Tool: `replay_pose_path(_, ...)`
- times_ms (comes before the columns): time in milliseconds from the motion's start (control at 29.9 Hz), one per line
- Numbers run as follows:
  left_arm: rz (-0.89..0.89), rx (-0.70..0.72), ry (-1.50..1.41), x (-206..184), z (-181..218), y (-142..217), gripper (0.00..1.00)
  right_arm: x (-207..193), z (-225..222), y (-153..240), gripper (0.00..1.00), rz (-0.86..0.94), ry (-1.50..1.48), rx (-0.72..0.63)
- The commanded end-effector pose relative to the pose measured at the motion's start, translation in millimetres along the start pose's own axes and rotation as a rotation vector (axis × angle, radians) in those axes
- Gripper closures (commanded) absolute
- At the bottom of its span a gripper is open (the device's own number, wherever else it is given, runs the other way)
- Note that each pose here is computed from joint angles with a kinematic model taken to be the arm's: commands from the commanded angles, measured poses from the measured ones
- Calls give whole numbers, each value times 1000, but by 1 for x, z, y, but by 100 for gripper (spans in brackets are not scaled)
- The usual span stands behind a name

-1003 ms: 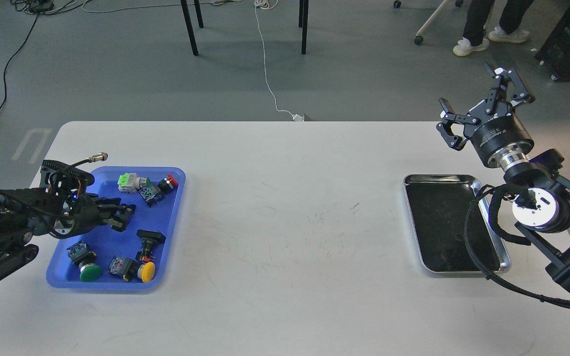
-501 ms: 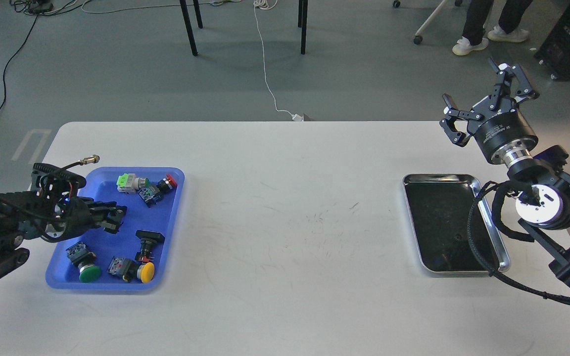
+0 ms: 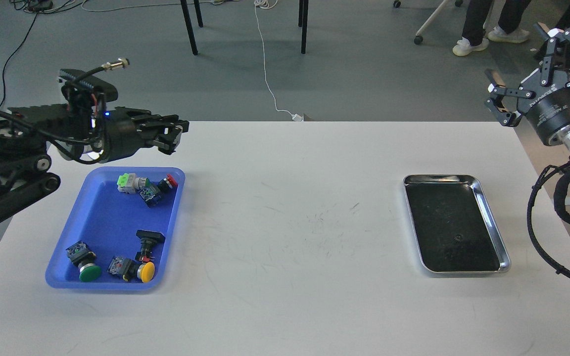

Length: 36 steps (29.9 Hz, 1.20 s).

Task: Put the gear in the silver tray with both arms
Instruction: 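Carry the second black gear to the table middle and release it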

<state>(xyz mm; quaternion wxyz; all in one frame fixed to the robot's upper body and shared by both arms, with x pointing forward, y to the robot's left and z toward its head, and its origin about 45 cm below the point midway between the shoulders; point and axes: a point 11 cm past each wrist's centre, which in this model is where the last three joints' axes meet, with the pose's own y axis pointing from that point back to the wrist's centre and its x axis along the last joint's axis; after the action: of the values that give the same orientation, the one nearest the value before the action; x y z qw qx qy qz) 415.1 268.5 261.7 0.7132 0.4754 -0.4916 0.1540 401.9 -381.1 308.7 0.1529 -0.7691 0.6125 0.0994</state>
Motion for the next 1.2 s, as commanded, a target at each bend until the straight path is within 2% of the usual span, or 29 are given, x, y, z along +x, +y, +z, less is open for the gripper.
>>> replay_pose_path(0, 17, -77, -12, 10, 48, -39, 86, 1, -19, 9, 2, -16, 51, 1)
replay_pose_path(100, 22, -167, -2, 15, 104, -83, 86, 6, -24, 14, 2, -7, 81, -12)
replay_pose_path(201, 2, -253, 3, 7, 152, -106, 86, 8, -25, 14, 2, 0, 98, -11)
replay_pose_path(535, -140, -396, -69, -62, 251, -143, 86, 4, -27, 9, 2, 1, 95, 3)
replay_pose_path(702, -172, -366, -64, -82, 243, -147, 85, -5, -20, 1, 2, -5, 74, 10)
replay_pose_path(969, -192, -324, -49, -92, 230, -150, 82, -9, -11, -2, 2, -10, 54, 4)
replay_pose_path(1103, -201, -326, -37, -99, 230, -150, 76, -8, -11, -4, 2, -13, 81, -1)
replay_pose_path(1170, -204, -328, -34, -100, 231, -149, 68, -9, -10, -7, 2, -15, 90, -3)
